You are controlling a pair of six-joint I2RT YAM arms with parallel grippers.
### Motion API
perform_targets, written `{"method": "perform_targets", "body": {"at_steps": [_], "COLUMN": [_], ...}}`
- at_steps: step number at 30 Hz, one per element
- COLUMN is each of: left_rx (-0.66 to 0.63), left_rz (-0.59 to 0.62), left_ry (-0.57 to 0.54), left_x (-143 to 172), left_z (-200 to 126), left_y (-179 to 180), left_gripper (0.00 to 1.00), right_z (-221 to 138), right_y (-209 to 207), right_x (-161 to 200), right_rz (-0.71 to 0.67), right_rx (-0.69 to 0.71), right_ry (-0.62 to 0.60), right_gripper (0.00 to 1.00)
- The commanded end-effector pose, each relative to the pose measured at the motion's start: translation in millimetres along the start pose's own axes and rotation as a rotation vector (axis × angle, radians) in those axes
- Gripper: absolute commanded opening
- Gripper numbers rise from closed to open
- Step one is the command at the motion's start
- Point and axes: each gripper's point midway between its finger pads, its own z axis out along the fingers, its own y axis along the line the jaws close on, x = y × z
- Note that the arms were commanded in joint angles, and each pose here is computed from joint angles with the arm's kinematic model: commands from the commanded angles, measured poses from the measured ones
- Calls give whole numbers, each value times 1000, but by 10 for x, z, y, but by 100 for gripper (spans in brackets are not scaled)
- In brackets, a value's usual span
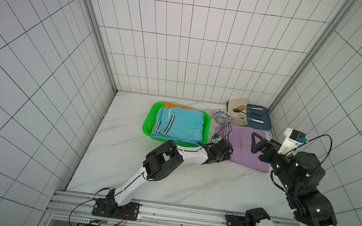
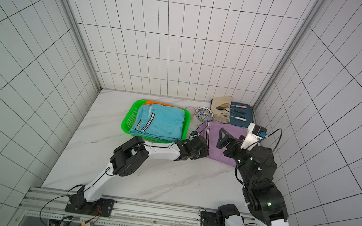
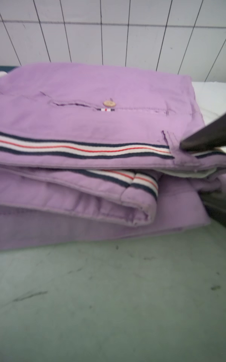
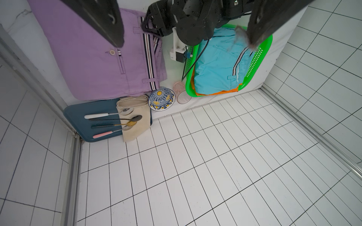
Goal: Put the folded long pants in the basket
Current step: Move the long pant to the center of the board, then pick up the long pant at the center of the board.
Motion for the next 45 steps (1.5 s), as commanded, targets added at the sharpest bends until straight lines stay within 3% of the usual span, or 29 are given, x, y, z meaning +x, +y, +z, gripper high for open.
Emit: {"method": "perform_targets", "body": {"at_steps": [1,2,8,17,23,27,30,39,45], "left_rx": [-240,-235,-240,-271,-275,-276,-285,-340,-330], "left_rz": [23,23,65,177,228,232,216,175,113], "left_ry": [103,108,80,24,16,36,51,-96,-135], "left_x": [332,339,372,772,1147,1357,1414,1031,899], "left_z": [251,260,35,-978,-1602,-1860,-1989,-2536,-2784], "left_y": [862,855,845,1025,1249,1422,1596,2074,2388], "left_gripper": [4,0,0,0,0,0,0,0,0], "right_z": [3,4,18,75,278,432,504,557,661], "right_y": [-25,-25,-40,-57,-265,-540,-633,-687,-404], "right_x": [20,19,33,79,291,580,870,1927,2623], "right_rz": [-8,-8,-7,-1,38,100,143,268,450], "right_rx": [4,4,11,20,116,234,248,155,-16], "right_ry": [1,1,3,22,59,101,171,428,692], "right_gripper": [100,100,100,100,100,100,100,100,87]}}
